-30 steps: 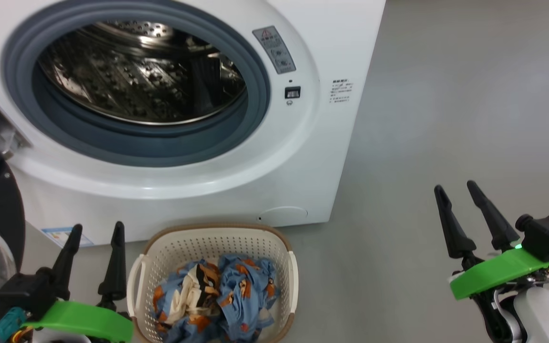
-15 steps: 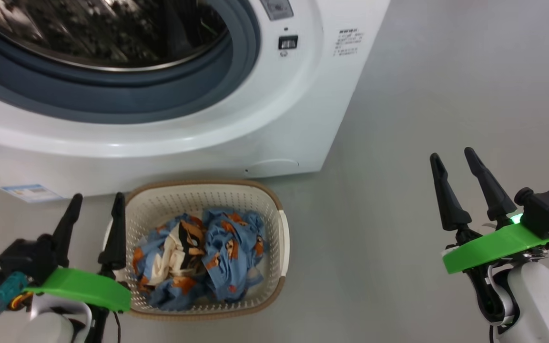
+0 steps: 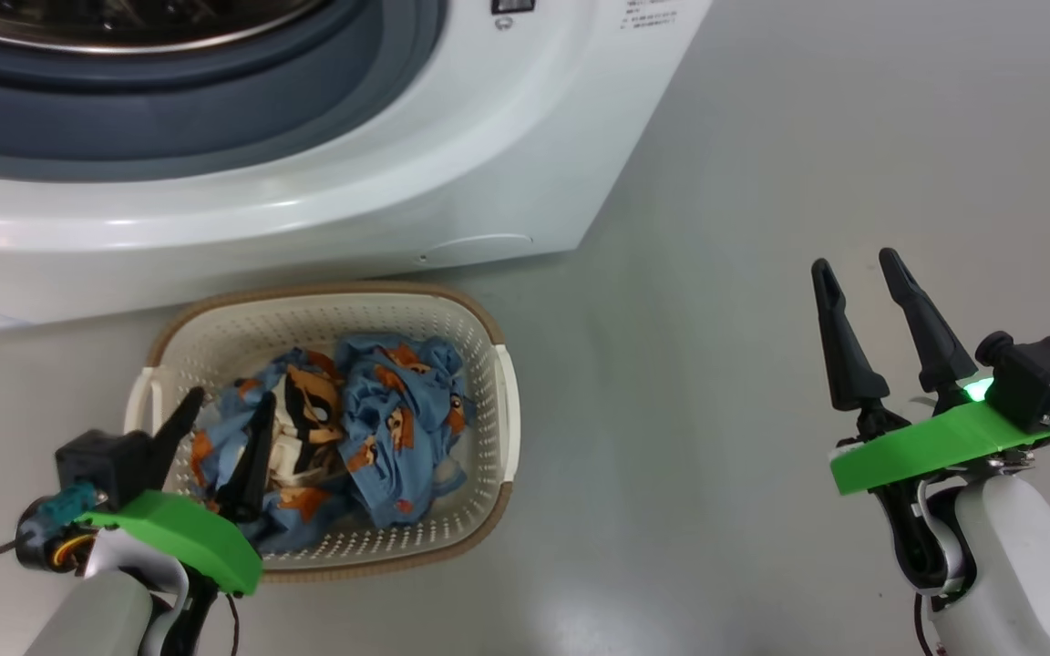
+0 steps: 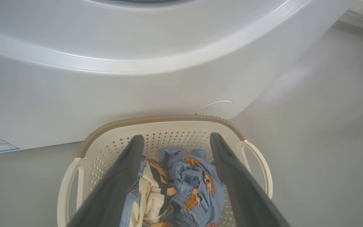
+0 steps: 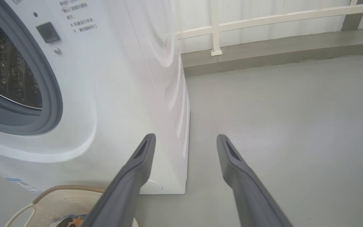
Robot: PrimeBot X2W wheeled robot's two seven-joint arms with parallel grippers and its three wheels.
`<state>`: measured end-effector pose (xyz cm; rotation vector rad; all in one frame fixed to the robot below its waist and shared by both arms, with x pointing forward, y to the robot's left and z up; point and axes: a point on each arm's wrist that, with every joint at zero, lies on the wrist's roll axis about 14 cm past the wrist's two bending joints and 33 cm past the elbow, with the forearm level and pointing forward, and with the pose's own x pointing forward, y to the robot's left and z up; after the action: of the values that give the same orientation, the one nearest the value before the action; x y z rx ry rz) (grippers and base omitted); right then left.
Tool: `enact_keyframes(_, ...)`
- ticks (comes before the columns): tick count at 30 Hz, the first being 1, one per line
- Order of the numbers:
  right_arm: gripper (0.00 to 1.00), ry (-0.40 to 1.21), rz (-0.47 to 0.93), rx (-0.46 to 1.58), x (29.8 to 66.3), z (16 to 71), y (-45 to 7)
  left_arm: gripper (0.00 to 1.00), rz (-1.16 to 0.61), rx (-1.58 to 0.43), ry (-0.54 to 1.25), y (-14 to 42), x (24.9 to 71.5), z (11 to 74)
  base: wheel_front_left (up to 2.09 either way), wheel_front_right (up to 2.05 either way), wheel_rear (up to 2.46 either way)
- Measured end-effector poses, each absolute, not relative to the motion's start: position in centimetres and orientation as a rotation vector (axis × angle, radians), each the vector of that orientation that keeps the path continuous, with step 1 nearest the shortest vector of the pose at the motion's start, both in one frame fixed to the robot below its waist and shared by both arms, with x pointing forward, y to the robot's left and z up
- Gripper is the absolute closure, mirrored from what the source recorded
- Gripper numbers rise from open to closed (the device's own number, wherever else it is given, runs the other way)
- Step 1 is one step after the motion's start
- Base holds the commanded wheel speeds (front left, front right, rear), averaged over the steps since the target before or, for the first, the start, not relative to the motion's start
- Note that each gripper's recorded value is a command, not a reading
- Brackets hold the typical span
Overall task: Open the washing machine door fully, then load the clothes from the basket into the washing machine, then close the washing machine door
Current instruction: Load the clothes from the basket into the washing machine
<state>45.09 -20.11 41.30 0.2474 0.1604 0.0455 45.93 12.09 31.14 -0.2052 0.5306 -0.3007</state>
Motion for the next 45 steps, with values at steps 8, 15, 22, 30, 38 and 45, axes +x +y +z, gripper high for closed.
enact_keyframes(8,0.0,0.17,0.025,0.263,46.2,40.1,-20.1,0.0,-0.363,-0.134,0.707,11.2,45.7,25.6,0.0,0.0,0.0)
enact_keyframes(15,0.0,0.199,0.001,0.281,47.0,38.2,-20.0,0.0,-0.409,-0.01,0.838,11.3,46.0,21.0,0.0,0.0,0.0)
enact_keyframes(22,0.0,0.231,-0.026,0.285,46.6,36.8,-20.4,0.0,-0.411,0.075,0.993,11.8,45.0,17.2,0.0,0.0,0.0)
enact_keyframes(30,0.0,0.244,-0.046,0.284,46.7,36.1,-20.8,0.0,-0.414,0.147,1.064,12.0,45.4,15.1,0.0,0.0,0.0)
enact_keyframes(38,0.0,0.259,-0.06,0.274,46.8,35.3,-21.2,0.0,-0.392,0.253,1.155,12.6,45.8,12.9,0.0,0.0,0.0)
enact_keyframes(45,0.0,0.277,-0.082,0.264,46.4,34.7,-22.0,0.0,-0.407,0.326,1.263,12.8,44.5,11.1,0.0,0.0,0.0)
